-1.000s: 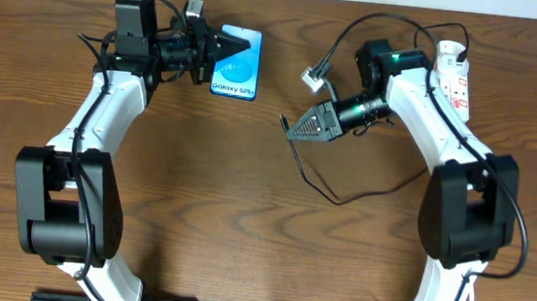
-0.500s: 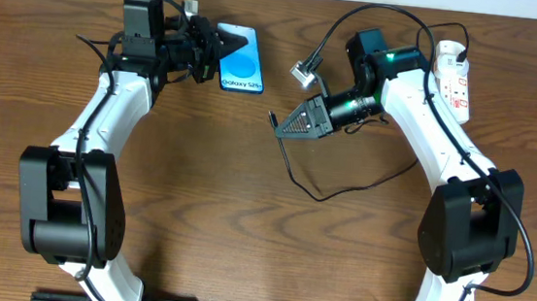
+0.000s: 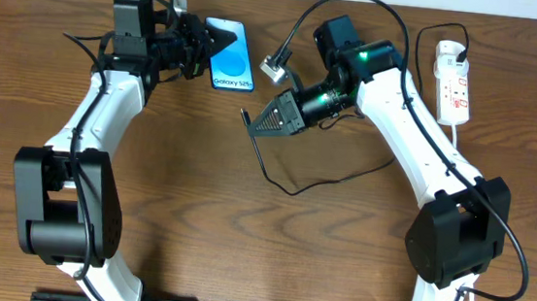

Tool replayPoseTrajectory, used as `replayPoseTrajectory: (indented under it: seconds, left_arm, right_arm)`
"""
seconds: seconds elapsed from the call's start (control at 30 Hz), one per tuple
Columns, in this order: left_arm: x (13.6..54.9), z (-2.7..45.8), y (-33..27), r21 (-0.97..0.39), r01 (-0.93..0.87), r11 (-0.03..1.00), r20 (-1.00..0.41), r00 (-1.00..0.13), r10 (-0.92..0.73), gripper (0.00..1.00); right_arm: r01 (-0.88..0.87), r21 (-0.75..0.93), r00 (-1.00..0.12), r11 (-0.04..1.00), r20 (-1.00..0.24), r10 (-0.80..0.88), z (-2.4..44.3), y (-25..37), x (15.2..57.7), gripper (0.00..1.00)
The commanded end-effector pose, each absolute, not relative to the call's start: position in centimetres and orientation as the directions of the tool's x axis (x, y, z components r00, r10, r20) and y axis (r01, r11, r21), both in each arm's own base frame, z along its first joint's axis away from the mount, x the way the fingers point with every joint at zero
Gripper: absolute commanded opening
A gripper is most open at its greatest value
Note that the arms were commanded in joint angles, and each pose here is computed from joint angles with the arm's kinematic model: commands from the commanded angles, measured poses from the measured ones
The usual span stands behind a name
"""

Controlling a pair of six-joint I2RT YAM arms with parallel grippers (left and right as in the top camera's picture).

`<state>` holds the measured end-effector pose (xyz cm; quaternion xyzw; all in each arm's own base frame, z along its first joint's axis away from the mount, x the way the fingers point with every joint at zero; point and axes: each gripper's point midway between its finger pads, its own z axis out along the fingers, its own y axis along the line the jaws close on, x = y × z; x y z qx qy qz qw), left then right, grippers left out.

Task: Plug charger to phone and switch on socket
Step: 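Move the cable tip toward the phone's bottom port held by left gripper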

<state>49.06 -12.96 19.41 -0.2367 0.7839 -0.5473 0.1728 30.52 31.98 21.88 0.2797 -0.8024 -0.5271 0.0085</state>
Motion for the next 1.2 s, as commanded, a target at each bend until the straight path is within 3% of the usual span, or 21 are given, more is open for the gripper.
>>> replayPoseTrajectory:
  seconds: [0.0, 0.33, 1.17]
  left_arm:
    - [49.2, 20.2, -12.9, -0.944, -0.146, 0.295, -0.044, -0.832, -0.553, 0.07]
    - [48.9, 20.5, -13.3, -0.95, -0.134, 0.282, -0.037, -0.849, -0.527, 0.07]
    - [48.5, 21.1, -13.7, -0.957, -0.082, 0.278, -0.067, -0.87, -0.489, 0.07]
  right_arm:
    - [-0.435, 0.838, -0.854, 0.329, -0.268, -0.446, 22.7, 32.4, 30.4, 0.01]
    - [-0.45, 0.8, -0.857, 0.397, -0.261, -0.445, 21.7, 33.2, 30.7, 0.01]
    - [-0.419, 0.807, -0.885, 0.416, -0.262, -0.385, 21.7, 33.9, 32.4, 0.01]
